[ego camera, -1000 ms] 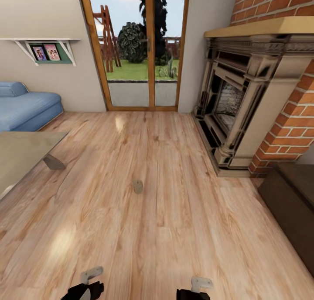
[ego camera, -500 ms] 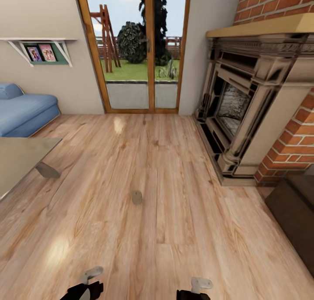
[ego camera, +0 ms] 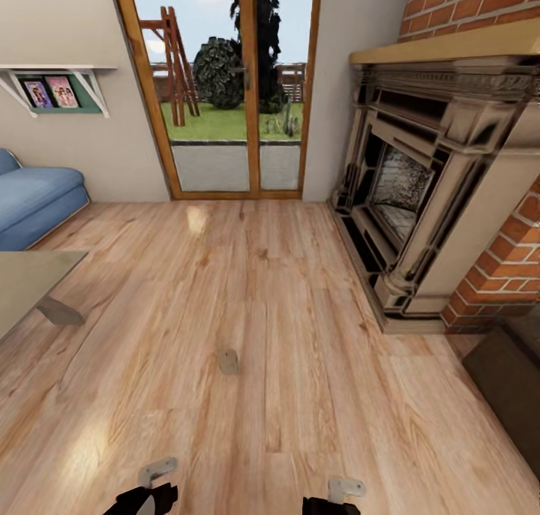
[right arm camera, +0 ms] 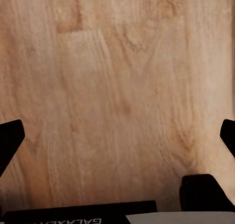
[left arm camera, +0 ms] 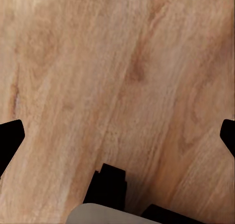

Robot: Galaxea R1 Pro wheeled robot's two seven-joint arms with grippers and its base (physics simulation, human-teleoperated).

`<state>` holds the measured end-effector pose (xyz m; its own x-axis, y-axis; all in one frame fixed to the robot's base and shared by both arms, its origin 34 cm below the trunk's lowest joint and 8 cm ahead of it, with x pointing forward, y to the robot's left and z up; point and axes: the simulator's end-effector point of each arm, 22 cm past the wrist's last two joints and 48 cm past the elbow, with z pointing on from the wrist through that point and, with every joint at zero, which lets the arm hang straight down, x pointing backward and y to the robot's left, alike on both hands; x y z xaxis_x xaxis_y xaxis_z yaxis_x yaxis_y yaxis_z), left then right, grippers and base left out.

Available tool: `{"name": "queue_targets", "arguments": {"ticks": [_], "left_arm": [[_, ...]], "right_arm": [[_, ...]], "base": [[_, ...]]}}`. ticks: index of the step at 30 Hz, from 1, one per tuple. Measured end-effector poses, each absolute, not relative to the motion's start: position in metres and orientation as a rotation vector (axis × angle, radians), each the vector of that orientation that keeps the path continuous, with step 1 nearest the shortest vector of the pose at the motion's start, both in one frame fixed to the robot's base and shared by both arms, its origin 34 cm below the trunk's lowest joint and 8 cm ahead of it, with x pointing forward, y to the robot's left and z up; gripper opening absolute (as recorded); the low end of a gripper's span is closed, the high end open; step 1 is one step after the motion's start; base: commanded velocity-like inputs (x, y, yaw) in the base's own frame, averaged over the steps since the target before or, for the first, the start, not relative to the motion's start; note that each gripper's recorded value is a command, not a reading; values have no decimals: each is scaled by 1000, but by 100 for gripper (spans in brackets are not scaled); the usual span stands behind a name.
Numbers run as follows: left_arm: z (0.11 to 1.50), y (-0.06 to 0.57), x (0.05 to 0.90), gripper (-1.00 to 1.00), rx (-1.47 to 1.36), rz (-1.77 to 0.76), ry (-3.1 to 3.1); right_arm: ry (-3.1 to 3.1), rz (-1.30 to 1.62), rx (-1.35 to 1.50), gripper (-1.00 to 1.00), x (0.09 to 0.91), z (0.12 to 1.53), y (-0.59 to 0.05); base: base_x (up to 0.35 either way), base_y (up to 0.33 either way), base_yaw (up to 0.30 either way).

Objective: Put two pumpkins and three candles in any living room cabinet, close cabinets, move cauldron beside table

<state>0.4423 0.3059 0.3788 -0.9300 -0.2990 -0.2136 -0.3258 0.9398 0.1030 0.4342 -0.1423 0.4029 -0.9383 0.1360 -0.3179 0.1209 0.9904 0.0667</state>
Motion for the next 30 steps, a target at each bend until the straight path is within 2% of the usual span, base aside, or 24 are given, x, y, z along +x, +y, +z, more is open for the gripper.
{"name": "queue_targets", "arguments": {"ticks": [12,22,30], "left_arm": [[379,306,442,100,-472,203,2900],[379,307,442,100,-472,204,2900],[379,307,442,100,-472,204,2900]], "right_arm": [[2807,68,187,100,434,403,-142],[2809,67,188,100,434,403,-143],[2809,68,188,100,433,402,-143]], "base": [[260,91,-271],[18,116,-279],[0,18,-280]]}}
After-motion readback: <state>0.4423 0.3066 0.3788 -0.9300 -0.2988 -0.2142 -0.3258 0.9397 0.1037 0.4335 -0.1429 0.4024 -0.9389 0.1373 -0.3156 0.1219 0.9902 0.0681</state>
